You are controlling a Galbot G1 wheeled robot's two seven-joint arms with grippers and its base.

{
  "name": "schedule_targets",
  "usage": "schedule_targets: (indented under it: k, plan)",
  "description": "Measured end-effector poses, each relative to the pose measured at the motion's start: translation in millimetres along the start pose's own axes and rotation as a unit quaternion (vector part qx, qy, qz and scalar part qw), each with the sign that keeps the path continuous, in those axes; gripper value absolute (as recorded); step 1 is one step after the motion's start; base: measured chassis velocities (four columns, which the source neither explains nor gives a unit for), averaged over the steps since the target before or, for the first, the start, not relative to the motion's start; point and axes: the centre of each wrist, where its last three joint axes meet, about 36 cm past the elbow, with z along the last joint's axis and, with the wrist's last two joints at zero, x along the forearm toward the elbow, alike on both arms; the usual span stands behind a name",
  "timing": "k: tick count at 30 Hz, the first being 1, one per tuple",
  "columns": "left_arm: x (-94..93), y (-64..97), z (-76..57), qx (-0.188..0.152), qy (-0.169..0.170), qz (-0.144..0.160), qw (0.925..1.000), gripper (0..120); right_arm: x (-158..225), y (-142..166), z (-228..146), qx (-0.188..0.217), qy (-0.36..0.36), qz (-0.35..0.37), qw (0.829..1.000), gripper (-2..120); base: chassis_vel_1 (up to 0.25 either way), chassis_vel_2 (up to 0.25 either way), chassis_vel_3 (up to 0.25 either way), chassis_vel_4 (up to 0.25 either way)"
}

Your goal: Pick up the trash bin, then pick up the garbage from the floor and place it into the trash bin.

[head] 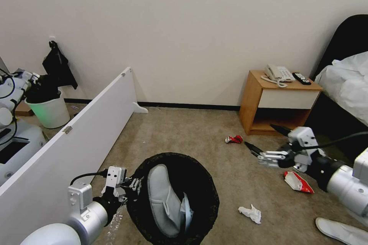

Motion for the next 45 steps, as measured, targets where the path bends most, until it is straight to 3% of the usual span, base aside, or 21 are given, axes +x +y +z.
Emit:
schedule_targets:
  k: [8,11,26,36,45]
  plan:
    - [2.9,-0.5,-2.1,-0.006,-0.002,0.000,1.0000,4,5.2,-31.6,35.1,-0.016,0.026,0.118,0.993,100,0.000,0.000,0.000,0.000]
    - [3.4,-0.1,-3.0,-0.007,-0.003,0.000,1.0000,4,9.4,-47.5,70.1,-0.020,0.071,0.177,0.981,100,0.000,0.000,0.000,0.000]
    - [5.8,-1.8,-3.6,-0.008,-0.004,0.004,1.0000,4,17.3,-85.8,143.5,-0.020,0.187,0.205,0.960,100,0.000,0.000,0.000,0.000]
    - [6.7,-2.8,-4.3,-0.009,-0.005,0.006,0.9999,4,49.3,-120.8,212.5,-0.039,0.306,0.256,0.916,100,0.000,0.000,0.000,0.000]
    - [5.4,-2.6,-4.4,-0.008,-0.006,0.007,0.9999,4,61.4,-117.1,228.3,-0.052,0.351,0.259,0.899,100,0.000,0.000,0.000,0.000]
